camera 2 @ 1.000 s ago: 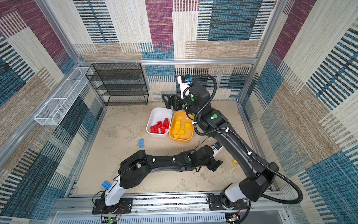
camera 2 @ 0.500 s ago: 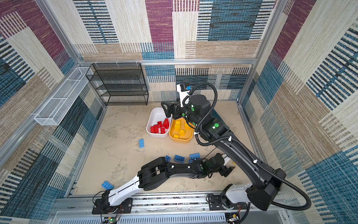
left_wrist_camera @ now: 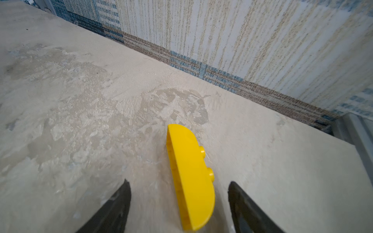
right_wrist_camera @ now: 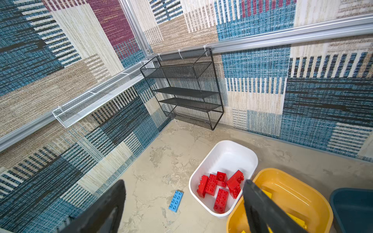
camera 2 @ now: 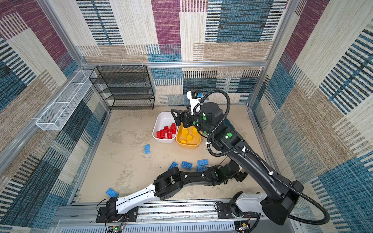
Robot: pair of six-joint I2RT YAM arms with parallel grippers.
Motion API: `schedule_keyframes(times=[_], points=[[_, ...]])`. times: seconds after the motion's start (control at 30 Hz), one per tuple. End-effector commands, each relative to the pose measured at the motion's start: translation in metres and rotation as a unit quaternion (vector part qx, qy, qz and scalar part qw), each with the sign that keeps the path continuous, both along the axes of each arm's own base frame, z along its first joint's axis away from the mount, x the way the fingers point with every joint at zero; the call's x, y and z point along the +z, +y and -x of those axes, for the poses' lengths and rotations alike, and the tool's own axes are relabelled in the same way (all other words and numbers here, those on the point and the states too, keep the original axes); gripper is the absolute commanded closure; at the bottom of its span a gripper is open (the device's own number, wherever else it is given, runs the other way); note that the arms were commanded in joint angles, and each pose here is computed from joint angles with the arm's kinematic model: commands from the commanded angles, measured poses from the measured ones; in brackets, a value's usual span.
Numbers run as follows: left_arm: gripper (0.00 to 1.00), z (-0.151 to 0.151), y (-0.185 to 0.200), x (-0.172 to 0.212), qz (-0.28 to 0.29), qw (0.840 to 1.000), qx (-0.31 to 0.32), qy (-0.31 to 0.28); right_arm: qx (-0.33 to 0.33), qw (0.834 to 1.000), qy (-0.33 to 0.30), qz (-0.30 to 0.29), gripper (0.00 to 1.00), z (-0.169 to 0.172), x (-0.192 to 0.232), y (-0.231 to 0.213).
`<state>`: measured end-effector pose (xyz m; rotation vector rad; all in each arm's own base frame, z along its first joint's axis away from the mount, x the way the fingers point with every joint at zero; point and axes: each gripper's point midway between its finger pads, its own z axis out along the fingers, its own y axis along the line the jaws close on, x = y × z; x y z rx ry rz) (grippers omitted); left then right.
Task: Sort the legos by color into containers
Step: 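Lower the left gripper and close it on the curved yellow brick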
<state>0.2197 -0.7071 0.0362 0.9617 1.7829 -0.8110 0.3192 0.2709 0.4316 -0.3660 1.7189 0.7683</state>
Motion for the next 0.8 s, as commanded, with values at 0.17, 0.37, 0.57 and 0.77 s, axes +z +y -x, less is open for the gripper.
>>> schedule_keyframes(times=[0.17,0.37,0.57,0.77], points=[[0.42,-0.013,0.002,-0.011,-0.011,0.999,0.039,-0.009,0.011,1.000,-0.003,0.000,0.10,0.007,0.002,-0.001],[0.61,-0.009,0.002,-0.007,-0.011,1.000,0.022,-0.015,0.015,1.000,0.001,0.002,0.10,0.008,-0.003,0.000],[0.71,0.002,0.010,0.016,0.000,1.000,-0.009,-0.027,0.004,1.000,0.010,0.010,0.09,0.004,-0.011,-0.001],[0.83,0.006,0.031,0.053,0.027,0.997,-0.017,-0.070,-0.010,1.000,0.006,0.009,0.09,0.002,-0.005,-0.006]])
